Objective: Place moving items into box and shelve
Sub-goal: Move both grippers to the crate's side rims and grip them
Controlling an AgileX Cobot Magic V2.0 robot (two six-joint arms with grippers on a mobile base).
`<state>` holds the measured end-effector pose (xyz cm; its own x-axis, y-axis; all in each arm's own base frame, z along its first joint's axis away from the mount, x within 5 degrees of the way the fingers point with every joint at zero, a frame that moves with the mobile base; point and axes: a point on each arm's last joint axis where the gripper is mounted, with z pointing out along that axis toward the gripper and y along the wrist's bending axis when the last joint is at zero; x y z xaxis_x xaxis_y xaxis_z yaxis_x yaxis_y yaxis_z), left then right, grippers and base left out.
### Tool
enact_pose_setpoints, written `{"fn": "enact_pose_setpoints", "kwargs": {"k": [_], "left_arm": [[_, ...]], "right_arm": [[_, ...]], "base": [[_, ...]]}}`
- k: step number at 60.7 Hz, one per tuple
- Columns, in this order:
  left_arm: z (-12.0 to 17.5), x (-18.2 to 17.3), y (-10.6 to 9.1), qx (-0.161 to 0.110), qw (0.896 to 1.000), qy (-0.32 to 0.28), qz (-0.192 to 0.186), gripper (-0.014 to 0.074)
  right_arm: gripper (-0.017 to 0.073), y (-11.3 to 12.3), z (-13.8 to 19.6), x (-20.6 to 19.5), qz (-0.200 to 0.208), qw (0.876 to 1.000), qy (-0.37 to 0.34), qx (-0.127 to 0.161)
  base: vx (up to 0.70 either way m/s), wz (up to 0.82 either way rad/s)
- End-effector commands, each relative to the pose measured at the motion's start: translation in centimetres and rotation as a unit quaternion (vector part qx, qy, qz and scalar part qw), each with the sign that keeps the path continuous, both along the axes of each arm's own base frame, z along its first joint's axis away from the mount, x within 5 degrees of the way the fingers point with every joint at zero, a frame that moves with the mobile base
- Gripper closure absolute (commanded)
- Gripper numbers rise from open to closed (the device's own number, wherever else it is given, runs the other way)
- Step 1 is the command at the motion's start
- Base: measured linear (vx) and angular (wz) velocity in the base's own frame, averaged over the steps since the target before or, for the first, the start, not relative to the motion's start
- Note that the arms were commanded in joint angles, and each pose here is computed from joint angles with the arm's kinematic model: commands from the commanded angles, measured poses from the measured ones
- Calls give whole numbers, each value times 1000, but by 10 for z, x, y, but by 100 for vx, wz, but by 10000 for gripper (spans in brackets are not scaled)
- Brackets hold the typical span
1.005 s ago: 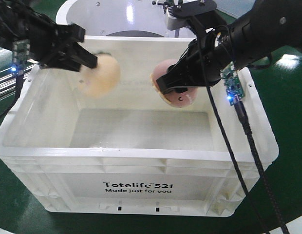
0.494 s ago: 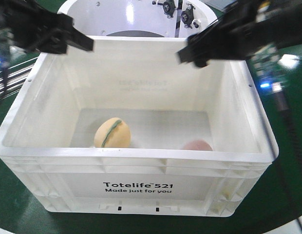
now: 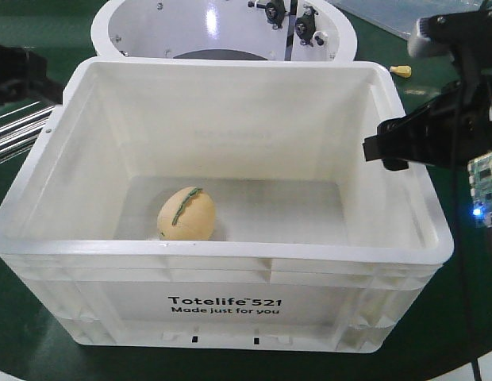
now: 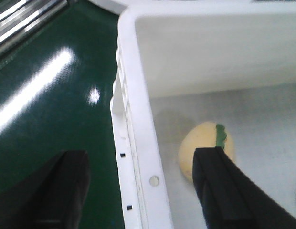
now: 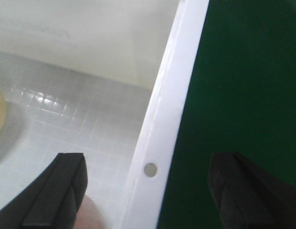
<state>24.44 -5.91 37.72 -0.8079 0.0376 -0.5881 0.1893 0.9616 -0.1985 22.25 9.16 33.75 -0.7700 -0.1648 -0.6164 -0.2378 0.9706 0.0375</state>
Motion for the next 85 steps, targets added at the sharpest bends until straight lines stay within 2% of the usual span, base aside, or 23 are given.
{"fn": "enact_pose_setpoints", "kwargs": {"k": [1, 8, 15, 25, 38, 47, 51, 63, 85], "left_arm": [[-2, -2, -5, -41, 999, -29, 9, 38], [-23, -2, -7, -60, 998, -9, 16, 38], [-37, -3, -7, -57, 998, 10, 18, 40], [-35, -2, -7, -58, 998, 3, 19, 96], [-35, -3, -8, -66, 998, 9, 18, 323], [-34, -4, -11, -74, 997, 10, 2, 536], [-33, -5, -13, -80, 997, 9, -8, 603], [-28, -4, -18, -110, 994, -7, -26, 601], [0, -5, -20, -115, 992, -31, -47, 601]], "right_arm": [[-17, -1, 12, 2, -12, 998, -55, 33], [-14, 1, 9, 6, -14, 998, -54, 36], [17, 6, -2, 13, -23, 998, -26, 44], [109, 10, -10, 18, -39, 998, -3, 57], [374, 9, -12, 15, -44, 998, 15, 52], [577, 8, -12, 15, -44, 998, 17, 51], [572, 9, -11, 15, -44, 998, 14, 53], [568, 8, -7, 14, -42, 997, 1, 58], [565, 3, 12, 2, -38, 995, -44, 79]], "base": [[0, 0], [0, 0], [0, 0], [0, 0], [0, 0], [0, 0], [0, 0], [0, 0], [0, 0]]}}
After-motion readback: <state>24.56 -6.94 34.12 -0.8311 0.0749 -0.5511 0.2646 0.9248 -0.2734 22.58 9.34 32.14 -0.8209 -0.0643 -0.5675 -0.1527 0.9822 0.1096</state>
